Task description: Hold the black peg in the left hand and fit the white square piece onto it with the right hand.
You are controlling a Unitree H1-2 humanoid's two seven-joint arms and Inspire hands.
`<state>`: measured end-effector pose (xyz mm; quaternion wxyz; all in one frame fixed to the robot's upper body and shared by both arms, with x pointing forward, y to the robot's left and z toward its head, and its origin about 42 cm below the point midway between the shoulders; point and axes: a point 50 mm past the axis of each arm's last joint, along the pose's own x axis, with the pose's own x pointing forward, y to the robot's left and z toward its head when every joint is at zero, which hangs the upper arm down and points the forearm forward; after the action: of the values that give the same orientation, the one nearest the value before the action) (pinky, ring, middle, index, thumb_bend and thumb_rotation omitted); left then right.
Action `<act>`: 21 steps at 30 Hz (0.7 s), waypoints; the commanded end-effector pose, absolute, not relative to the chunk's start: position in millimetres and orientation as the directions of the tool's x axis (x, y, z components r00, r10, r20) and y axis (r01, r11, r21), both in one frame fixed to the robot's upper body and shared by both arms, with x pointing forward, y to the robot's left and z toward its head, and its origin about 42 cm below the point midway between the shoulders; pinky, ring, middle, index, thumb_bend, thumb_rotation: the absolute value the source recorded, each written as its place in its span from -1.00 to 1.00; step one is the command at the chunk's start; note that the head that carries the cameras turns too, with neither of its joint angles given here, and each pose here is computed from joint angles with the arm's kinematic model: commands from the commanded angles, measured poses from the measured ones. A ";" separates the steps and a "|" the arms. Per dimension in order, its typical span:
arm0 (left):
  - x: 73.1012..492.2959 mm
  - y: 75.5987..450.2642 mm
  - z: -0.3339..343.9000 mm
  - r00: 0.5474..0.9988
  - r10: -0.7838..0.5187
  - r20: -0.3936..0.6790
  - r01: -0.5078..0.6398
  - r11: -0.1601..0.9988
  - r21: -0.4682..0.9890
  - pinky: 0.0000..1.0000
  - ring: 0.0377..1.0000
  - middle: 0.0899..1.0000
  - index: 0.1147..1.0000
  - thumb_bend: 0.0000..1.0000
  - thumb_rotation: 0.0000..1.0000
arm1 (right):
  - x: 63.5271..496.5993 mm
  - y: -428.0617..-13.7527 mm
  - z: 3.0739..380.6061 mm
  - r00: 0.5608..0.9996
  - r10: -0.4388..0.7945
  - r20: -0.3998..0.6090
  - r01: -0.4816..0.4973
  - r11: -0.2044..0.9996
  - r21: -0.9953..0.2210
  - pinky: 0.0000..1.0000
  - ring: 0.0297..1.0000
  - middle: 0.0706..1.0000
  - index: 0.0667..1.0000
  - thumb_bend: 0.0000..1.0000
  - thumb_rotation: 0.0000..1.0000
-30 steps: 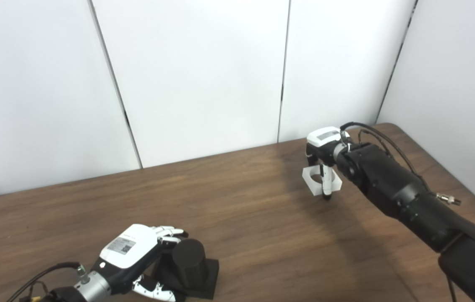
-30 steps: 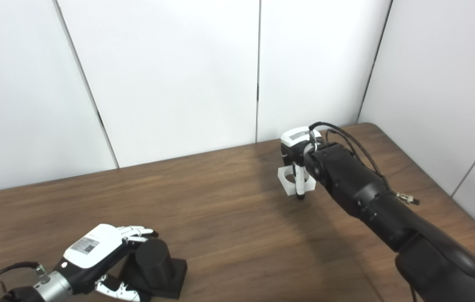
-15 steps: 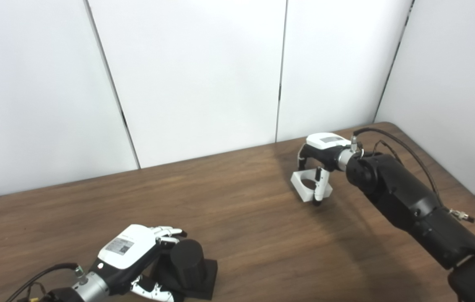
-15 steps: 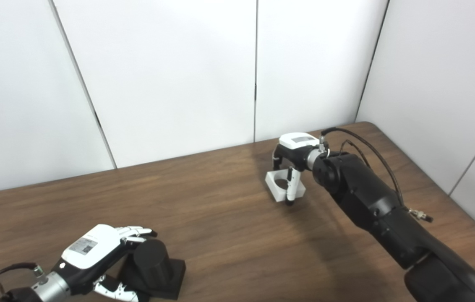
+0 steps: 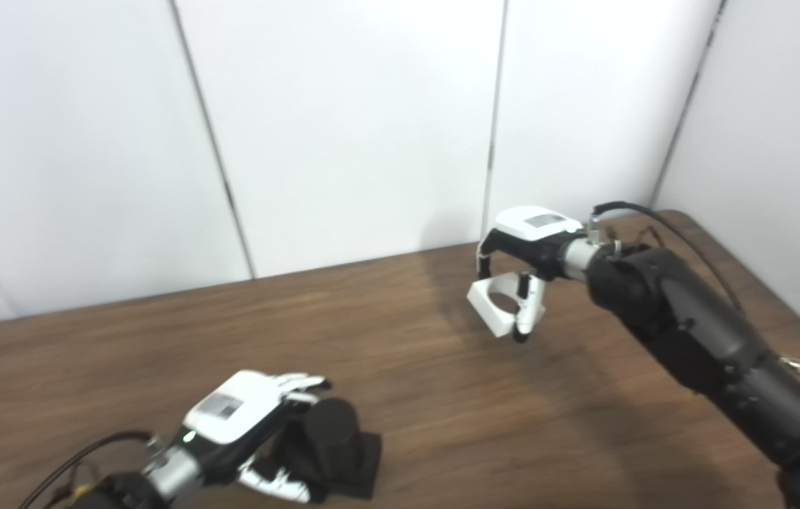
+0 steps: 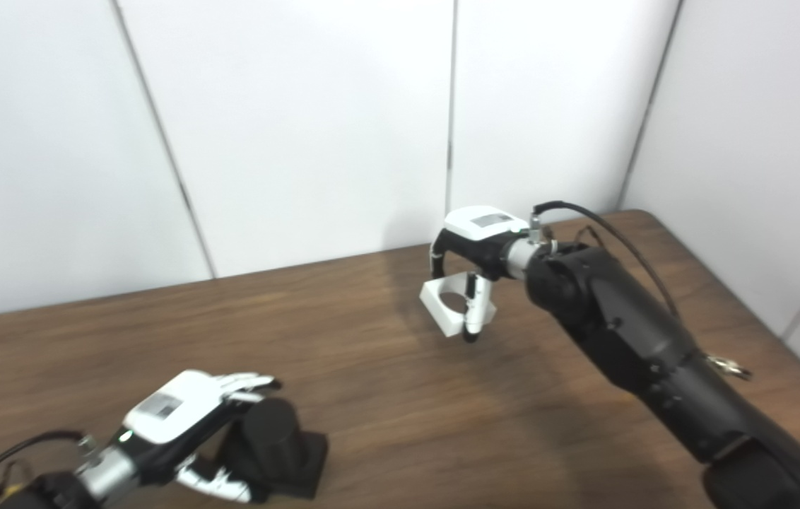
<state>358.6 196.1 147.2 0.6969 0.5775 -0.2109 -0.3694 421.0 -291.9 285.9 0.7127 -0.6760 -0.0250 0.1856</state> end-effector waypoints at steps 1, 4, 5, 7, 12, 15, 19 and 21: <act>346.0 203.0 110.8 0.618 -0.718 -0.319 0.361 -0.101 0.927 0.55 0.76 0.76 -0.15 0.05 -0.86 | 421.2 -289.0 329.3 0.927 0.359 -0.109 -0.109 -0.020 -0.994 0.61 0.68 0.47 -0.12 0.04 -0.73; 347.2 200.0 110.5 0.617 -0.721 -0.316 0.360 -0.099 0.928 0.55 0.76 0.76 -0.15 0.05 -0.86 | 416.2 -282.8 334.6 0.915 0.391 -0.102 -0.102 -0.021 -0.995 0.62 0.66 0.47 -0.12 0.04 -0.73; 347.5 198.9 110.6 0.617 -0.719 -0.318 0.360 -0.102 0.927 0.57 0.77 0.76 -0.15 0.05 -0.86 | 414.8 -281.2 336.1 0.910 0.401 -0.100 -0.101 -0.021 -0.995 0.62 0.66 0.47 -0.12 0.04 -0.73; 348.6 196.6 110.7 0.619 -0.717 -0.321 0.361 -0.103 0.927 0.59 0.77 0.77 -0.15 0.04 -0.86 | 411.4 -277.3 338.6 0.897 0.431 -0.093 -0.095 -0.019 -0.995 0.60 0.66 0.47 -0.12 0.04 -0.74; 350.6 190.8 111.9 0.628 -0.706 -0.327 0.364 -0.105 0.926 0.64 0.80 0.79 -0.15 0.04 -0.85 | 401.8 -266.1 342.6 0.861 0.502 -0.084 -0.091 -0.011 -0.996 0.58 0.65 0.47 -0.12 0.04 -0.74; 351.4 187.8 112.7 0.630 -0.704 -0.328 0.361 -0.109 0.926 0.64 0.81 0.80 -0.14 0.04 -0.85 | 397.6 -259.4 344.4 0.837 0.541 -0.077 -0.086 -0.009 -0.996 0.59 0.65 0.47 -0.12 0.04 -0.73; 352.1 184.1 113.3 0.632 -0.706 -0.320 0.355 -0.104 0.929 0.64 0.81 0.80 -0.15 0.04 -0.85 | 392.8 -249.4 347.6 0.813 0.577 -0.072 -0.080 -0.012 -0.997 0.59 0.66 0.48 -0.12 0.04 -0.73; 352.8 182.6 112.8 0.633 -0.708 -0.314 0.351 -0.100 0.931 0.62 0.80 0.78 -0.15 0.04 -0.85 | 390.6 -244.6 348.7 0.803 0.592 -0.072 -0.077 -0.016 -0.997 0.56 0.66 0.48 -0.12 0.04 -0.73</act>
<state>363.0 182.7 146.7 0.6973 0.5812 -0.2074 -0.3648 391.4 -250.7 318.2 0.6864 -0.6620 -0.1426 0.2650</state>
